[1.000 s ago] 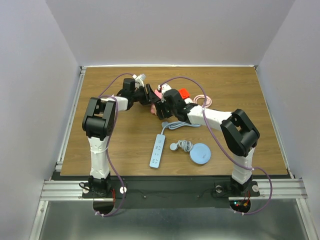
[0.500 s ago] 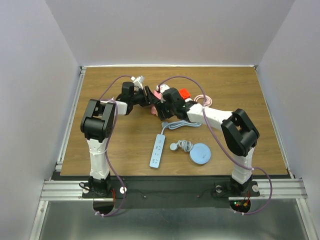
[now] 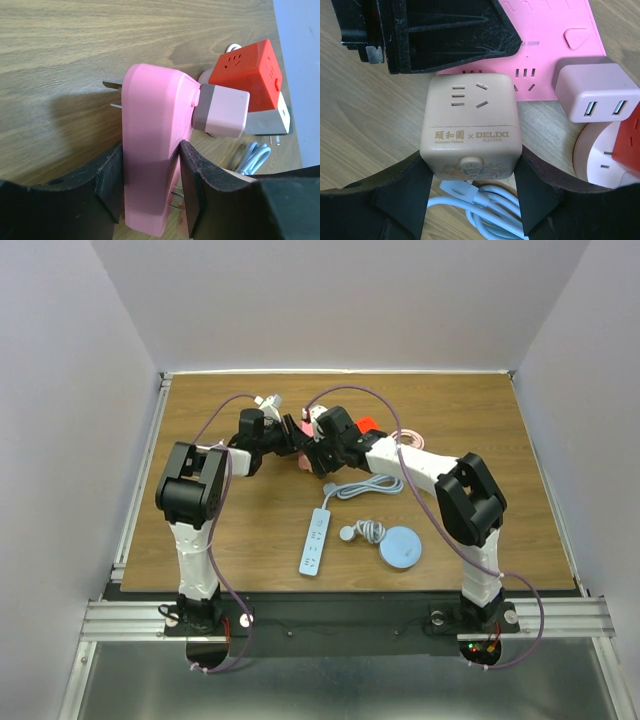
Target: Insert the plug
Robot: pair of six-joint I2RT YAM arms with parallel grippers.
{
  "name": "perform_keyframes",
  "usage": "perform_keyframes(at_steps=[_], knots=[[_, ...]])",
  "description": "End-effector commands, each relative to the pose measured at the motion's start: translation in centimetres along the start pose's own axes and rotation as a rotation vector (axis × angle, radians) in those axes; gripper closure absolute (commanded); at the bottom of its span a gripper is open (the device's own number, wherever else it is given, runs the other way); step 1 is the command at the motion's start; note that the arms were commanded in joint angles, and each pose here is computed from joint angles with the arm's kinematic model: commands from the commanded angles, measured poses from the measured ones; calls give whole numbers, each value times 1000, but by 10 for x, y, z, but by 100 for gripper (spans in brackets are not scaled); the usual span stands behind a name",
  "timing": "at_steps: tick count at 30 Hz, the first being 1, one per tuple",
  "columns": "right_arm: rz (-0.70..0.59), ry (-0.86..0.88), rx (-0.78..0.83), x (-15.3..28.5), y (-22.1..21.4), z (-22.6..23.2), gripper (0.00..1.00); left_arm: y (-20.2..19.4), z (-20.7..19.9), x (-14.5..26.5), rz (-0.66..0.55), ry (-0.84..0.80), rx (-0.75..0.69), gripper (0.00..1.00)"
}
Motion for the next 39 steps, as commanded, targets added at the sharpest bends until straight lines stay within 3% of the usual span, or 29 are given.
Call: perform_keyframes(at_steps=[1, 17, 29, 39], knots=[[34, -80, 36, -17, 0, -29, 100, -30, 8, 15, 83, 60, 37, 100], [34, -44, 105, -45, 26, -31, 100, -35, -2, 18, 71, -8, 92, 100], [71, 10, 115, -76, 12, -22, 100, -35, -10, 20, 65, -50, 122, 100], [30, 13, 112, -86, 32, -22, 100, -37, -17, 25, 60, -65, 114, 100]])
Point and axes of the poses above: each gripper's point midway between its finger pads, its own x axis back along the fingers, its own z axis along the line the jaws close on, y = z × x, the point moved 3 cm from there along x, back along the fingers, and after that the axes turned 7 degrees about x, right-handed, at the moved point
